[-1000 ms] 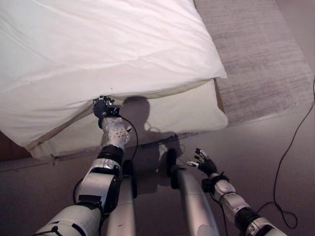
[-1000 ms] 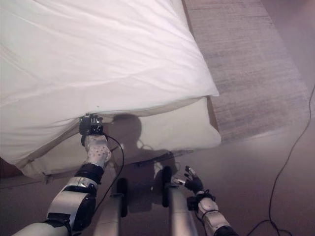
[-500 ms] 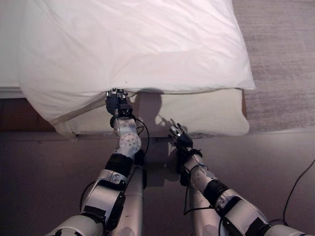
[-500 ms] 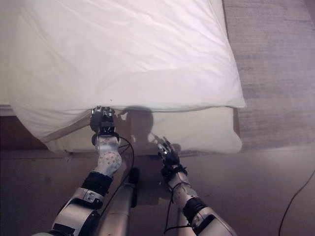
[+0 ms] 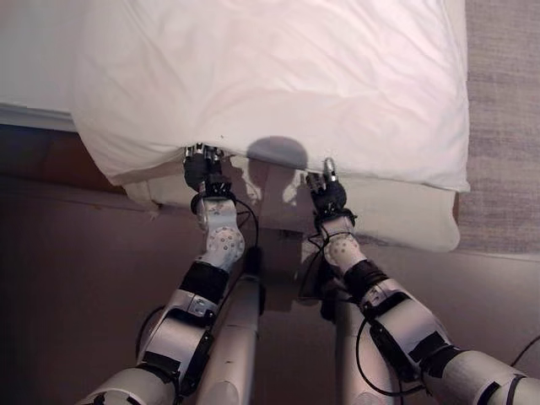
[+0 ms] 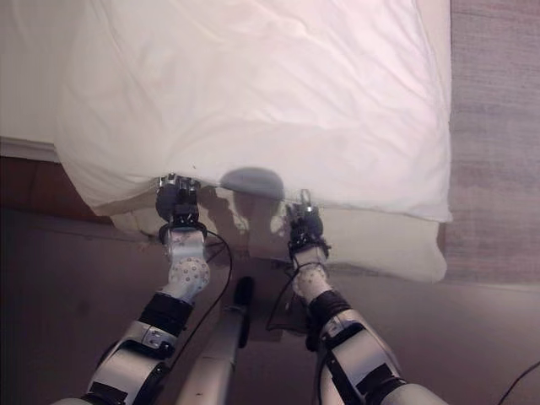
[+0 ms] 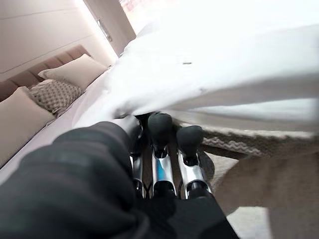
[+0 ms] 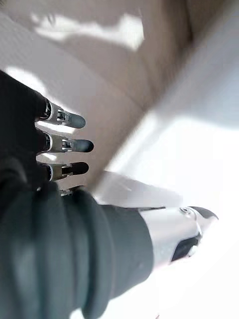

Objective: Make the bed

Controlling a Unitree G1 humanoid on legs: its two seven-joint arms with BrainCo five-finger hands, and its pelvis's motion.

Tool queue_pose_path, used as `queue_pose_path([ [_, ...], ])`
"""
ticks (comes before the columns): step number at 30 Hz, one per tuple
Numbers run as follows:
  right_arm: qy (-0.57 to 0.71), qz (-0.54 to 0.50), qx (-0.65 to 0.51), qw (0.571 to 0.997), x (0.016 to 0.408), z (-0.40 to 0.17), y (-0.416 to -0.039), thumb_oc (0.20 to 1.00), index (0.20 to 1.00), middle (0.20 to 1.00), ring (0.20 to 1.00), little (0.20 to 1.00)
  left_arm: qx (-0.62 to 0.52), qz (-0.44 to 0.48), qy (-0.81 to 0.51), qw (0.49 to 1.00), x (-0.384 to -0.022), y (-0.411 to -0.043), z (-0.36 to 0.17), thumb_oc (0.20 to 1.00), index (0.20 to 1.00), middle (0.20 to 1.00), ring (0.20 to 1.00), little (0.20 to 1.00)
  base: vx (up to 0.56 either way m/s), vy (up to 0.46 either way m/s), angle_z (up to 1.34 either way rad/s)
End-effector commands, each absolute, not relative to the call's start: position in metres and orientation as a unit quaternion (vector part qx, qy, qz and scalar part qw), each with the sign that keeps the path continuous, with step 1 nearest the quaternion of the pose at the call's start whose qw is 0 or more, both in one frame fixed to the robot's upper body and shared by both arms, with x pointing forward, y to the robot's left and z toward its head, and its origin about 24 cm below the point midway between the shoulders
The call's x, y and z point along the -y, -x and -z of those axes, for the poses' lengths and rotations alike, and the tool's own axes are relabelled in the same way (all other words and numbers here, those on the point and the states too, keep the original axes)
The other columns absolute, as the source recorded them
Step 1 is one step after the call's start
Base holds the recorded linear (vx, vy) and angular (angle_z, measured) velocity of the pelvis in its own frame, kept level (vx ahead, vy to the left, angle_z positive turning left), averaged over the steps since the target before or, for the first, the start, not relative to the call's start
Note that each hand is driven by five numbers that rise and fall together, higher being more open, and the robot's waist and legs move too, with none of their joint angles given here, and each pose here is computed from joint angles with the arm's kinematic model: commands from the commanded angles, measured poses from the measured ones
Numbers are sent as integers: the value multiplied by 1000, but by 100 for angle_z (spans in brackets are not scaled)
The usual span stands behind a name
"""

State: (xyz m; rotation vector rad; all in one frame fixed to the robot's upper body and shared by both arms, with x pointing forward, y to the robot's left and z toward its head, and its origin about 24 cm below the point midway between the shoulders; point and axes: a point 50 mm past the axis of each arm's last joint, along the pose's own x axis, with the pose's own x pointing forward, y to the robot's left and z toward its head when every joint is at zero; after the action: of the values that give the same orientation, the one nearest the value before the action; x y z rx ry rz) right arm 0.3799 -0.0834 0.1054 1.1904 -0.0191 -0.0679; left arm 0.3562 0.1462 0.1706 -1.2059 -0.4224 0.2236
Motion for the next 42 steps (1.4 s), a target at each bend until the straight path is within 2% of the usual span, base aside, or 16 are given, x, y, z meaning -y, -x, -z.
queue_pose_path([
  [1,-593,44,73,801,97,-129,-380,1000,1000,1000,1000,1000,334,-82,550,761,-162,-338,-220,200,200,200,200,200,20,49,1],
  [11,-588,91,150,789,139,-155,-379,1000,1000,1000,1000,1000,333,-112,545,761,-176,-335,-215,200,200,200,200,200,17,11,-1],
  [30,-563,231,180,773,224,-154,-381,1000,1000,1000,1000,1000,338,-101,536,767,-177,-337,-221,200,200,200,200,200,4,0,-1],
  [31,-564,233,182,771,226,-155,-381,749,749,749,749,749,340,-98,537,766,-177,-337,-222,200,200,200,200,200,0,0,0],
  [32,-561,233,184,773,227,-156,-381,360,360,360,360,360,342,-97,536,766,-178,-337,-223,200,200,200,200,200,0,0,0],
  [33,-563,232,187,771,228,-157,-381,200,200,200,200,200,341,-98,537,765,-178,-337,-222,200,200,200,200,200,0,0,0],
  [42,-561,193,195,781,210,-163,-380,200,200,200,200,200,335,-98,538,767,-178,-336,-217,200,200,200,200,200,-9,-2,-5],
])
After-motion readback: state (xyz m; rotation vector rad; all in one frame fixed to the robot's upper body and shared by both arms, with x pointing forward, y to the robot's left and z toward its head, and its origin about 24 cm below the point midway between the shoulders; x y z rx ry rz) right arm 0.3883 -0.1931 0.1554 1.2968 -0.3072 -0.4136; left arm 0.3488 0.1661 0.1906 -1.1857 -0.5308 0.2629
